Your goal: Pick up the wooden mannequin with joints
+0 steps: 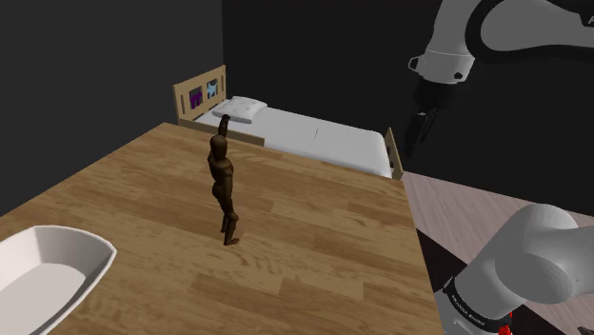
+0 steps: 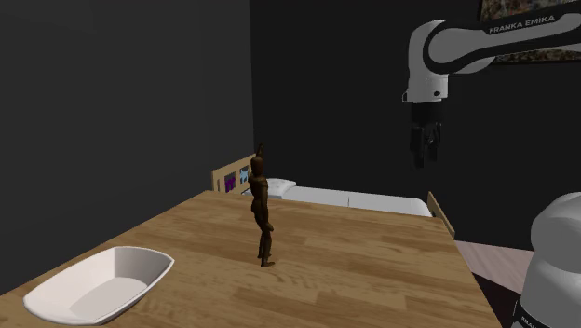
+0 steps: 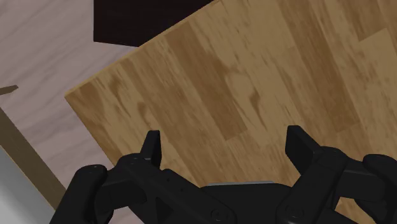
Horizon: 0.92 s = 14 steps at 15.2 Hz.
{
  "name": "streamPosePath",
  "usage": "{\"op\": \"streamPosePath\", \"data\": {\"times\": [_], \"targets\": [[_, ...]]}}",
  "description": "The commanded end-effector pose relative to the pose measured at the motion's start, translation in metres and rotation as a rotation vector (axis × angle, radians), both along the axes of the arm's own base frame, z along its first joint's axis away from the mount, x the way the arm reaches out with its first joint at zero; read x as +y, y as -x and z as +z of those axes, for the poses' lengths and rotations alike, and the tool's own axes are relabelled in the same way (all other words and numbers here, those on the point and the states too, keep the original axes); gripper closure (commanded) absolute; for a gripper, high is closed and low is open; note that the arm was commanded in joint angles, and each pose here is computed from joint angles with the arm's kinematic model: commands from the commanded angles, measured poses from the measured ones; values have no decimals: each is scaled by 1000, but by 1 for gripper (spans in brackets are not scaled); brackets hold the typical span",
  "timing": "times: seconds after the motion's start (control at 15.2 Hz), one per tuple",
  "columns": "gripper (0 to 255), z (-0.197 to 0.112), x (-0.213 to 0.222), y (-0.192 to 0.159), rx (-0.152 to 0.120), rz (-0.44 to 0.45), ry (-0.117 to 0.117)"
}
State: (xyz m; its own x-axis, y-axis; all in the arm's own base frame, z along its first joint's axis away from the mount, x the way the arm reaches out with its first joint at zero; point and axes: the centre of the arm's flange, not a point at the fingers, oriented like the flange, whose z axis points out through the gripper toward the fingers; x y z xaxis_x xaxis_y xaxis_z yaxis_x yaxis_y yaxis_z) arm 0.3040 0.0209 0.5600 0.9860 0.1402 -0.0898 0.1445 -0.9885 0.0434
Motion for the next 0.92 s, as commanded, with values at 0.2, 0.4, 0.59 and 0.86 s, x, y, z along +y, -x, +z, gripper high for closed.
{"op": "streamPosePath", "data": {"times": [0.2,0.4,0.59,0.86], "targets": [[0,1,39,-4,-24,-30,5],[0,2,78,-10,-49,-61,11],[0,2,117,-17,-73,-91,16],[0,3,169,-27,-106,-132,23]]}}
